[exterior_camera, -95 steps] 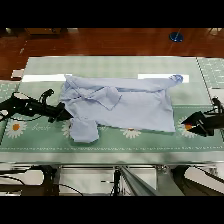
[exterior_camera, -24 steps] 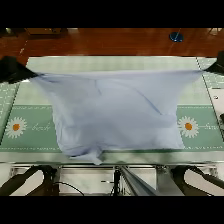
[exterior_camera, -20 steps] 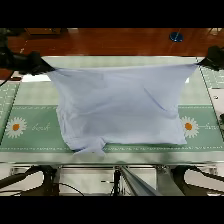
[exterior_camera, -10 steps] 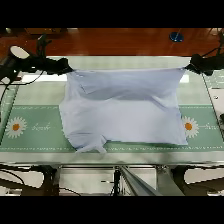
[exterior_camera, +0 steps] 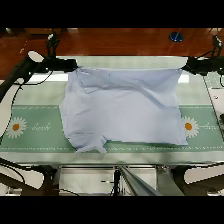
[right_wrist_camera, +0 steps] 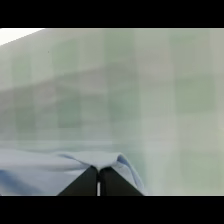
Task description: Fold the shirts.
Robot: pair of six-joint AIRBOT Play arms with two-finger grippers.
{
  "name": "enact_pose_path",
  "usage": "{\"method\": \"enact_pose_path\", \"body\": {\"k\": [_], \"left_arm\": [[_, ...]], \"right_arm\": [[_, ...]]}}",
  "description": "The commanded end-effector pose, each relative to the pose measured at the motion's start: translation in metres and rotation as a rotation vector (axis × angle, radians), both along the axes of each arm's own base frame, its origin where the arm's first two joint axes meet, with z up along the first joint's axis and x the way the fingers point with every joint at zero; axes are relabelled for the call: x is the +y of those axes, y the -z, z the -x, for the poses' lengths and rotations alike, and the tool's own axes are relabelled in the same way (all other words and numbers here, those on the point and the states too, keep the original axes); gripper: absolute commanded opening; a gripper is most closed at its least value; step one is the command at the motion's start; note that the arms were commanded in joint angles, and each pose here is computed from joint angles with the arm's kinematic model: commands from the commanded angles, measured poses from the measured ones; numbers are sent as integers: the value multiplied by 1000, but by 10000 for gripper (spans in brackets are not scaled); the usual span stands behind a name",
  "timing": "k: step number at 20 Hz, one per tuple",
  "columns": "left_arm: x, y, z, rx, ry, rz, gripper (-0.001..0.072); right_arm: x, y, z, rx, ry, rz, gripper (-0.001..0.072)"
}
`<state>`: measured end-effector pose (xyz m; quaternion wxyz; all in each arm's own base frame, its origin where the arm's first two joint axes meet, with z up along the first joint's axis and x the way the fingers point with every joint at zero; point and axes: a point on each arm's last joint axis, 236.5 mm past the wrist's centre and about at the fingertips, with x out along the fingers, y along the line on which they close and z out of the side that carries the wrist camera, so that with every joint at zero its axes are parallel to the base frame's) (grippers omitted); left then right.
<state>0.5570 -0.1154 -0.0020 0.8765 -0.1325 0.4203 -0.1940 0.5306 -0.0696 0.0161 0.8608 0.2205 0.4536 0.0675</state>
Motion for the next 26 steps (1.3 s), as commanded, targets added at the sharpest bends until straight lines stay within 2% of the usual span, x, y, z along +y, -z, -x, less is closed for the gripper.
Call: {"method": "enact_pose_path", "body": {"k": [1, 4, 7, 11, 16, 25, 26], "left_arm": [[9, -10, 29, 96, 115, -32, 19], [19, -4, 82, 318, 203, 19, 18], [29, 19, 115, 466, 216, -23, 18], [14, 43, 138, 557, 228, -9, 18], [-7, 64, 132, 556, 213, -18, 19], [-3, 81, 124, 588, 139, -17, 29], [-1, 80, 124, 586, 136, -15, 87]], "right_arm": [[1, -17, 28, 41, -82, 59, 30], [0, -15, 70, 180, -162, 112, 30], [-15, 11, 94, 311, -144, 162, 30], [-15, 52, 112, 421, -132, 134, 30], [-3, 78, 111, 461, -97, 44, 30], [4, 82, 115, 495, -93, 4, 35], [8, 80, 116, 497, -97, -10, 72]]}}
